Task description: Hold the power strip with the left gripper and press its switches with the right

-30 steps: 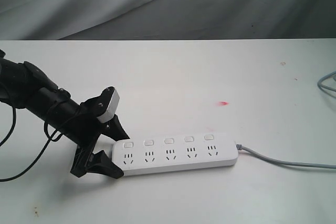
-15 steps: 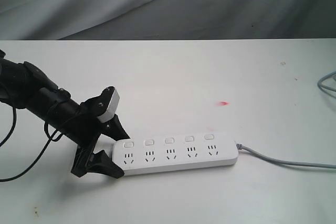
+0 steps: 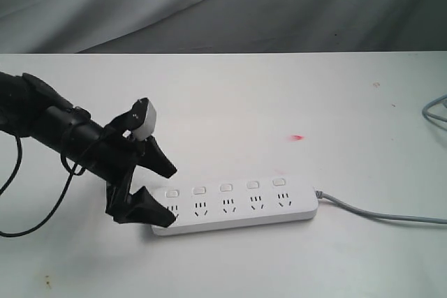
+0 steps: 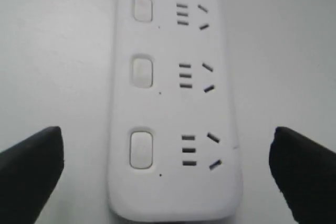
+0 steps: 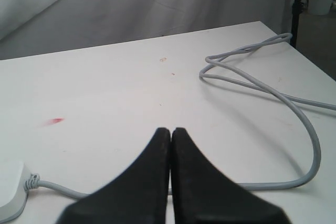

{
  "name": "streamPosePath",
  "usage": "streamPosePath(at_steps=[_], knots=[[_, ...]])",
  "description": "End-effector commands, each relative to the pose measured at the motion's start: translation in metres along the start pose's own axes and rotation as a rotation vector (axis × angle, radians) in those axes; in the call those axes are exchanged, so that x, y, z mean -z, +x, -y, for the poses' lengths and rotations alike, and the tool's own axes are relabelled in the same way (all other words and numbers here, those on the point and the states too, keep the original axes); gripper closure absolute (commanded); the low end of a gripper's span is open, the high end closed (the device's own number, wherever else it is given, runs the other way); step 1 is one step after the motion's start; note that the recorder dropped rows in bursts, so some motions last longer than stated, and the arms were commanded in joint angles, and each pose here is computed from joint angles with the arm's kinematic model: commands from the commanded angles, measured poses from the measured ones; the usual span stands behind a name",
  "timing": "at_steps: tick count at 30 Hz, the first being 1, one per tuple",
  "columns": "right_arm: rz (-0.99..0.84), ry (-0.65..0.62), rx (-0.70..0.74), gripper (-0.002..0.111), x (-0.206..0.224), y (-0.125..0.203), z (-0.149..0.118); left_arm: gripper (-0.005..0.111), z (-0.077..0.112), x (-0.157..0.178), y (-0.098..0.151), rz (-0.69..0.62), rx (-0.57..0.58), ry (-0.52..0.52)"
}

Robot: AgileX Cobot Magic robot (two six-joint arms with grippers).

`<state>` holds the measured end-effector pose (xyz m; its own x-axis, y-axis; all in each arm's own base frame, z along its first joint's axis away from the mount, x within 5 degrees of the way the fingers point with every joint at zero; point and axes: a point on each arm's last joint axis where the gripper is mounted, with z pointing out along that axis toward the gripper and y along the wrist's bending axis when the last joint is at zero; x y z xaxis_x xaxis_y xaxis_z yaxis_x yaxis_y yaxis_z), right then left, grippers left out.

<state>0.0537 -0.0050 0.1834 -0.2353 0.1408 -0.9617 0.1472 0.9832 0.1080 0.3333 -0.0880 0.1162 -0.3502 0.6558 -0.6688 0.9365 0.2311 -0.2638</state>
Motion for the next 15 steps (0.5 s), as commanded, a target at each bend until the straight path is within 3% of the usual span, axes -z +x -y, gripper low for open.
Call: streamPosePath(at_steps=[1, 4, 5, 6, 9, 15], knots=[[0.009, 0.006, -0.007, 0.108, 0.0, 0.0, 0.0, 0.003, 0.026, 0.055, -0.051, 0.073, -0.058, -0.143], [0.009, 0.006, -0.007, 0.108, 0.0, 0.0, 0.0, 0.004, 0.059, 0.111, -0.096, 0.171, -0.128, -0.332], [0.009, 0.006, -0.007, 0.108, 0.0, 0.0, 0.0, 0.014, 0.079, 0.139, -0.116, 0.23, -0.154, -0.432], [0.009, 0.006, -0.007, 0.108, 0.0, 0.0, 0.0, 0.024, 0.087, 0.149, -0.123, 0.252, -0.16, -0.462], [0.009, 0.006, -0.007, 0.108, 0.0, 0.0, 0.0, 0.102, 0.14, 0.188, -0.139, 0.306, -0.14, -0.535], [0.009, 0.006, -0.007, 0.108, 0.0, 0.0, 0.0, 0.104, 0.213, 0.225, -0.148, 0.408, -0.27, -0.635]])
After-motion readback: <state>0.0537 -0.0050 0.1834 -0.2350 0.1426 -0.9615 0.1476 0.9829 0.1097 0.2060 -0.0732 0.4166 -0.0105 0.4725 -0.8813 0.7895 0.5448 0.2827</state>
